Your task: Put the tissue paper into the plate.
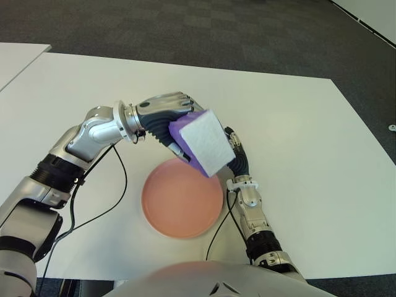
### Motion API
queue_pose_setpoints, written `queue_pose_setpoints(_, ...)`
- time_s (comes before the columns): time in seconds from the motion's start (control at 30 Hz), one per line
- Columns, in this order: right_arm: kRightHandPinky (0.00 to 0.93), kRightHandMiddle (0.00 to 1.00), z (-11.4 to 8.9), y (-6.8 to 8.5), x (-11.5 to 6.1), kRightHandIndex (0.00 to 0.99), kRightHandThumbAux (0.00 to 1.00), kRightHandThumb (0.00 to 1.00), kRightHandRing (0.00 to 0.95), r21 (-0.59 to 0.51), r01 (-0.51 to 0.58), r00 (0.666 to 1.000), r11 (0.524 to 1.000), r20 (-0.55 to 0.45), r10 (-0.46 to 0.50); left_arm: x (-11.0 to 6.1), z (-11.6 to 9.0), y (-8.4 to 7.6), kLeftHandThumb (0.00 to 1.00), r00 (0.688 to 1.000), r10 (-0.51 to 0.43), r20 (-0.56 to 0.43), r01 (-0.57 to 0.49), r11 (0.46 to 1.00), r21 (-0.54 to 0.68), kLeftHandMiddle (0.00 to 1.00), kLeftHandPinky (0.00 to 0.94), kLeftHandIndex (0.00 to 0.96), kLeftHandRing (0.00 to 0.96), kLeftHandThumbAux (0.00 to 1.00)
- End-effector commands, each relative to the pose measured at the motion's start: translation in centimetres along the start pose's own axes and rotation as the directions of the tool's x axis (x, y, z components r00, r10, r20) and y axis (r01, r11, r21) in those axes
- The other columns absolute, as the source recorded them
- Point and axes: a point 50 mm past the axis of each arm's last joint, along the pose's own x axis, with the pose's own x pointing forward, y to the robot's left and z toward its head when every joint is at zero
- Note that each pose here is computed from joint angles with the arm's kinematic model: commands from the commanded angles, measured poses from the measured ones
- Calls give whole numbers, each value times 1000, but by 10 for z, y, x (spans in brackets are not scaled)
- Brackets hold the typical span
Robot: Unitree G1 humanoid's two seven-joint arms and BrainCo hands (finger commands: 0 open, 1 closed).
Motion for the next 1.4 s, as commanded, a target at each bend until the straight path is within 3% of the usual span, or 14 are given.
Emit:
queue_pose_setpoints(0.03,0,0,-64,-7,-50,1,669,154,0,0,36,937,999,-347,-33,-11,9,-9,864,983,-177,-41,178,984,10,527,786,399,791,664)
queue_pose_setpoints(0.2,0,0,-63,-7,-50,2,671,154,0,-6,36,938,999,-346,-36,-14,13,-18,860,957,-279,-80,280,960,11,549,736,413,785,662)
queue_pose_setpoints(0.37,0,0,-62,-6,-50,2,669,153,0,-15,35,939,999,-341,-38,-17,11,-40,863,901,-412,-133,423,904,67,587,721,430,770,658)
queue_pose_setpoints(0.47,0,0,-63,-6,-50,2,665,152,0,-19,34,939,999,-343,-38,-16,10,-45,864,866,-481,-136,499,851,166,592,736,431,766,657)
queue_pose_setpoints(0.67,0,0,-63,-5,-50,0,671,150,0,-14,30,939,999,-343,-33,-14,10,-45,860,834,-542,-104,545,778,313,566,782,418,776,660)
queue_pose_setpoints(0.83,0,0,-64,-5,-49,0,681,145,0,-11,25,940,1000,-341,-28,-12,9,-44,856,831,-550,-91,543,764,349,550,828,407,806,664)
queue_pose_setpoints(1.1,0,0,-64,-5,-48,0,683,143,0,-15,22,940,1000,-341,-26,-7,10,-36,855,860,-508,-45,487,792,368,550,842,404,821,666)
queue_pose_setpoints(1.4,0,0,-64,-3,-47,0,663,141,0,-42,9,940,999,-339,-22,-7,6,-37,857,849,-525,-48,504,781,368,573,847,414,828,663)
